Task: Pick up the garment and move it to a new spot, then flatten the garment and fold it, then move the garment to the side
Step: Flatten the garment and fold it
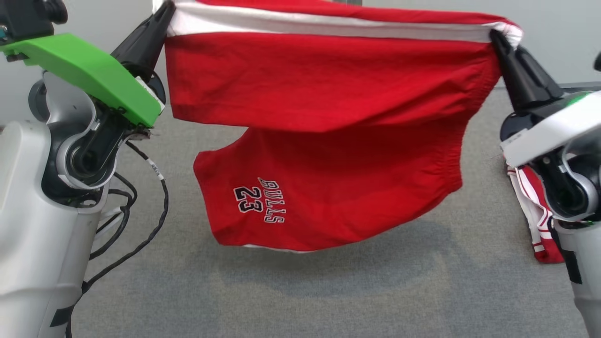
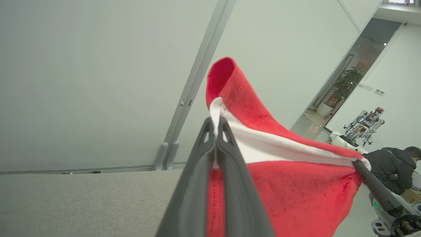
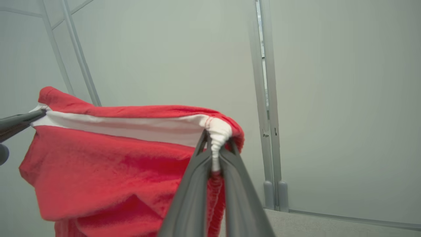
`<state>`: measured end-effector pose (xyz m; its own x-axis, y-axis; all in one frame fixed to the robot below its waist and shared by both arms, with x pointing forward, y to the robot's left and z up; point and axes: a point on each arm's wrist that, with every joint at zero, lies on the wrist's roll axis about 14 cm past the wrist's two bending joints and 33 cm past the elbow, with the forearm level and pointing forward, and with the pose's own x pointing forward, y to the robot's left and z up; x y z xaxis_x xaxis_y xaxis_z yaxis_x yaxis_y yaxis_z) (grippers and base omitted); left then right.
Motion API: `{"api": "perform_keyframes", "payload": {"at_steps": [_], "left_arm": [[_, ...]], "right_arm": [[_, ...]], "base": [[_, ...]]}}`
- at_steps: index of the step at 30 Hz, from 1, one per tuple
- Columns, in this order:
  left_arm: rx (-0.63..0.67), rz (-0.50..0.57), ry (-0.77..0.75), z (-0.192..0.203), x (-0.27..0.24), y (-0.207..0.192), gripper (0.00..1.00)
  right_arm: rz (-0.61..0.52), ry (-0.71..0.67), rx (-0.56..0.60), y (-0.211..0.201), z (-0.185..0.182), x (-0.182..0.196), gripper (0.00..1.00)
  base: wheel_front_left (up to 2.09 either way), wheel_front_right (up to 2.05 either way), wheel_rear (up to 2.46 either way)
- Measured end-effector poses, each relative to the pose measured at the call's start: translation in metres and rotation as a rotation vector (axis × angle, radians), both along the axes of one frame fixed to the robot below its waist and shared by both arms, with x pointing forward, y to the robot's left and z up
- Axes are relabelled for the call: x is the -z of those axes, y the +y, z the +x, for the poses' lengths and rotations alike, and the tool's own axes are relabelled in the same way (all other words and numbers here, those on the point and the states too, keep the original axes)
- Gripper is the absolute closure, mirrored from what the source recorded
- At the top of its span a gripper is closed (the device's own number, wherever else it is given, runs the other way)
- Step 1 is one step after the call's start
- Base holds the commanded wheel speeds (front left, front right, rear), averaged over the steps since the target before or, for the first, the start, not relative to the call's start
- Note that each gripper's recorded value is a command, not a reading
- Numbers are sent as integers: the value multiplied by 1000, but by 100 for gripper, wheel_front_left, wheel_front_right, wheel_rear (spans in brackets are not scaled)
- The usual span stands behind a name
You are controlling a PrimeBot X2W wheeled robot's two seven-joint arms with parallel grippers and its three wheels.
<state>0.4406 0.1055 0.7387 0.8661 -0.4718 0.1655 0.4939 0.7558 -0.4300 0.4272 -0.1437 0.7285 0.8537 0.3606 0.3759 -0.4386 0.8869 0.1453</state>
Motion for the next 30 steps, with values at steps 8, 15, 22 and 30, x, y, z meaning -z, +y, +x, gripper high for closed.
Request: {"api": "perform_keyframes", "payload": {"at_steps": [8,15,22,30], "left_arm": [[-179,34,29,63,22,29,100],[-253,-1,-163,115,-8,26,100],[-235,-34,3,141,90,20,100],[-268,-51,292,114,238,31,100]], "right_arm": [[-49,39,1,25,59,7,100],[-66,-177,98,31,112,-29,100],[-137,97,67,47,144,97,100],[-162,390,9,56,130,227,100]], "base": [[0,0,0],[0,0,0],[0,0,0],[0,0,0]]}}
